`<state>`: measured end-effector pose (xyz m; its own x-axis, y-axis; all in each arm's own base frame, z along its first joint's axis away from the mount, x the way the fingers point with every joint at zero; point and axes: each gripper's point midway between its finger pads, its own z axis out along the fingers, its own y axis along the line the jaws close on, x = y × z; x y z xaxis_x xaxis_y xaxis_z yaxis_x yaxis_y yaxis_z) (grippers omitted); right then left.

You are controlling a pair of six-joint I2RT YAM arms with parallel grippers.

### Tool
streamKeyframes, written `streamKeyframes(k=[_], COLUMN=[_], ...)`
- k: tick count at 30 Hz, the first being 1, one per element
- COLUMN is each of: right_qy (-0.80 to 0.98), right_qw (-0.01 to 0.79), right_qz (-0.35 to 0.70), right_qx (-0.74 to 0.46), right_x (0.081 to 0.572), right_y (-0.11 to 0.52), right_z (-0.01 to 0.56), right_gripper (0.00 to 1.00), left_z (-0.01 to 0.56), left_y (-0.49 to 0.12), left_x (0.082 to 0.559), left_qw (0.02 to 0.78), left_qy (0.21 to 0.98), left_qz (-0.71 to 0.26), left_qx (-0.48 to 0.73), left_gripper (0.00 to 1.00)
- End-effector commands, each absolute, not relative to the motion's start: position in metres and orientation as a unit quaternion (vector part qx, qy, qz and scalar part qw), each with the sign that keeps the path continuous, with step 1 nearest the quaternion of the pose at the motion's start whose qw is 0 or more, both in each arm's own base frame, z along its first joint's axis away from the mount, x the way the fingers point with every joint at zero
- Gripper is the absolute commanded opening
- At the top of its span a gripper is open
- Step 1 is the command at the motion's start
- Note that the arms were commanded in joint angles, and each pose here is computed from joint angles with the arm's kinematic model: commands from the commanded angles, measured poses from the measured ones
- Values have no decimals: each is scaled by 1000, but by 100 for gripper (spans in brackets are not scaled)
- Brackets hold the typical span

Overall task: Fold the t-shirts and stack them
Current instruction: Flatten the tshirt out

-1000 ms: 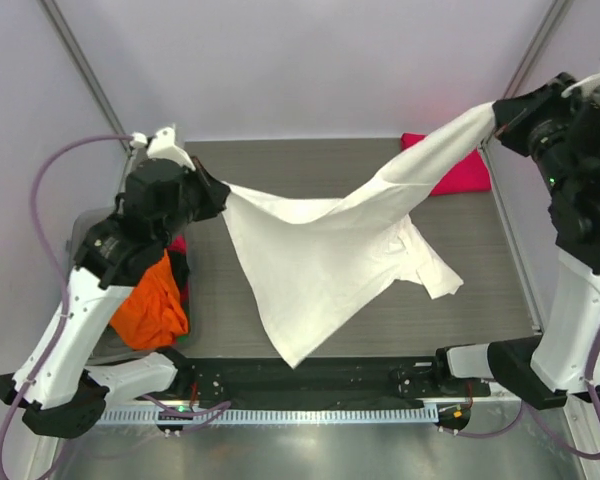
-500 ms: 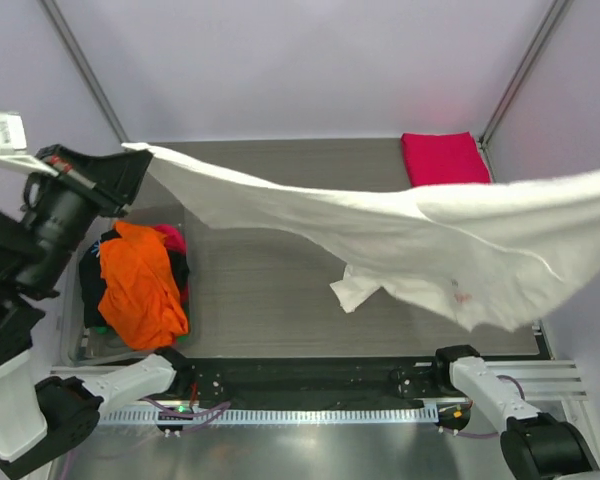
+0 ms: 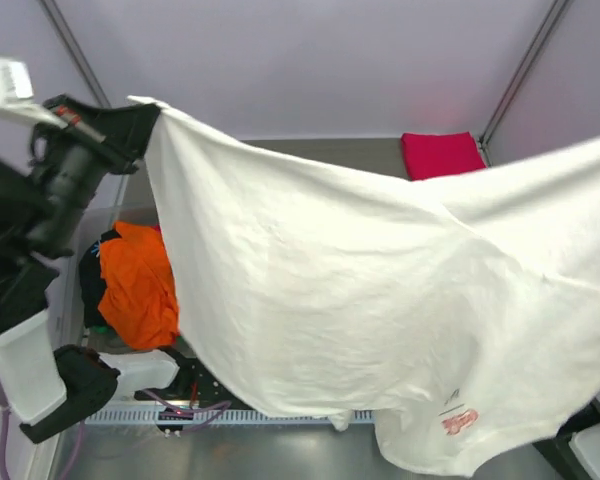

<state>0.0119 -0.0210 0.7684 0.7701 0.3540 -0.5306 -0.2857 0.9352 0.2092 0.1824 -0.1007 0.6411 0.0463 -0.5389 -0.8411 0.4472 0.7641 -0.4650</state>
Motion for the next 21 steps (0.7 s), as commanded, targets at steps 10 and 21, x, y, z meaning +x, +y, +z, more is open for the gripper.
streamKeyframes(k=[10,21], right_qy=[691,824], right_qw=[717,551], right_qz=[0,29], right_qx=[94,127], right_x=[514,569], right_y=[36,66], right_z=[485,309], right_gripper=[1,100], left_z=[350,184], left_y=[-114,-102], left_x=[443,492], left_qw=[499,329], left_qy=[825,905], left_qz=[-177,-130], left_qx=[-196,-235], left_gripper=[0,59])
